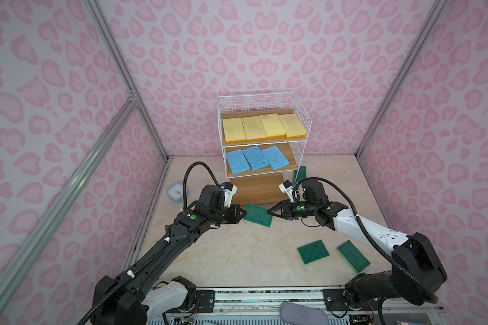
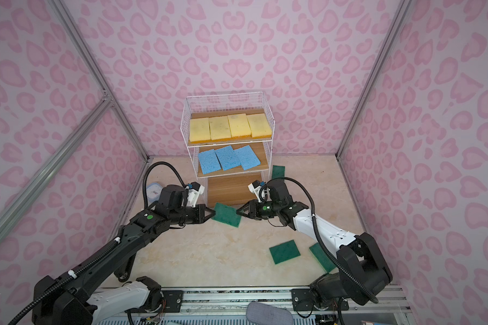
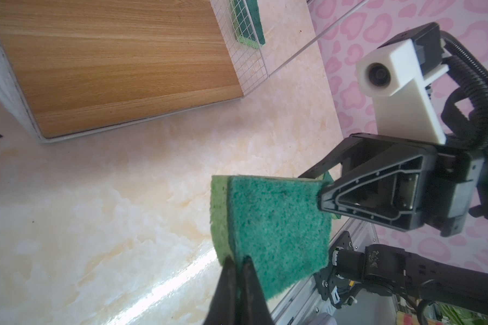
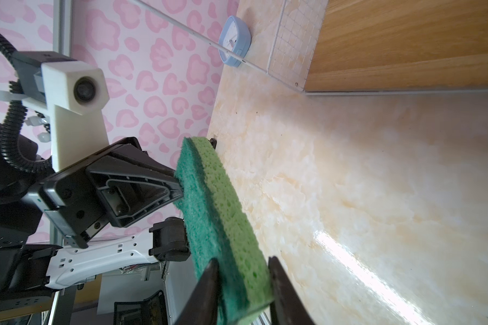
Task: Arrange cleaning sponges on a shelf
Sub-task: Place the cleaning sponge at the shelf.
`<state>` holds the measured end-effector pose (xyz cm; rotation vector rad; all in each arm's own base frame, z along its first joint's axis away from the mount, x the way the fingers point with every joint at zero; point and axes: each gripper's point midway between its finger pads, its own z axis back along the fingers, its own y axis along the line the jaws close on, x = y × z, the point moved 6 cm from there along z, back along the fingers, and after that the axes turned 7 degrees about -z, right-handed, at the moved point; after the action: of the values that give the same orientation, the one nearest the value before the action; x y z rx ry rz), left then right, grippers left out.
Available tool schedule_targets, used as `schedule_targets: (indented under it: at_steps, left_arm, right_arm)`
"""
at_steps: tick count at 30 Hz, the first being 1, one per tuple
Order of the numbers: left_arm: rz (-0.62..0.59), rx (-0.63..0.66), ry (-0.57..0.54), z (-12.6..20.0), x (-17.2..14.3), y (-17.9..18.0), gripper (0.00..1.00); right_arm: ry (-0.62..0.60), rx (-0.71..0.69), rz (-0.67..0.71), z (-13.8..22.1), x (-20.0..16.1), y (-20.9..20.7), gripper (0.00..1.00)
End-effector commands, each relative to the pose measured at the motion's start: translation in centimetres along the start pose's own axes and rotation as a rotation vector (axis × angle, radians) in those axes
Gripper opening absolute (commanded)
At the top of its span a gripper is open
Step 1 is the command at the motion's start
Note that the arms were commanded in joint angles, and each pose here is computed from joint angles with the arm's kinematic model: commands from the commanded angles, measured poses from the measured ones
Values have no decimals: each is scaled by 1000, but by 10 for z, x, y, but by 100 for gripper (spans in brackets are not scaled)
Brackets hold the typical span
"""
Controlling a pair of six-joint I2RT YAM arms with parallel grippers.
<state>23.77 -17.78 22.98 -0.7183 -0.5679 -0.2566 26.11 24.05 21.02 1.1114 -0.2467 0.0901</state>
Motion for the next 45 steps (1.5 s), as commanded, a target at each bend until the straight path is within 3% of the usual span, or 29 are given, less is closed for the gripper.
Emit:
schedule_targets:
  at_steps: [1,4,5,10,11,12,20,29,35,45]
  left_arm:
    - [-20,-33,-30,-1,10,-5,4]
    - [-24,-31,-26,-2,8,-4,5]
    - [-26,-27,-30,-1,8,-4,11]
    - [-31,69,-66,15,3,3,72]
    - [-28,101,-77,20,1,6,93]
    - [-23,139,-84,24,-1,10,98]
    - [-12,298,-126,49,-23,30,98]
    - [9,445,-214,80,-43,46,97]
    - [64,434,-238,87,-52,46,97]
    - [46,428,-237,100,-52,39,97]
  right_arm:
    - [-10,40,8,-3,1,4,20]
    - [-45,36,-7,-5,0,1,13]
    - [-66,42,-20,-5,0,0,10]
    - [-172,56,-95,-7,-1,-10,0]
    - [-199,39,-114,-8,-1,-13,0]
    - [-236,26,-130,-7,-1,-15,0]
    - [-489,-12,-230,-9,2,-20,0]
    - [-655,-3,-331,-47,25,-18,0]
    - [-743,-20,-375,-80,49,-19,0]
    - [-796,-75,-470,-130,70,-49,2]
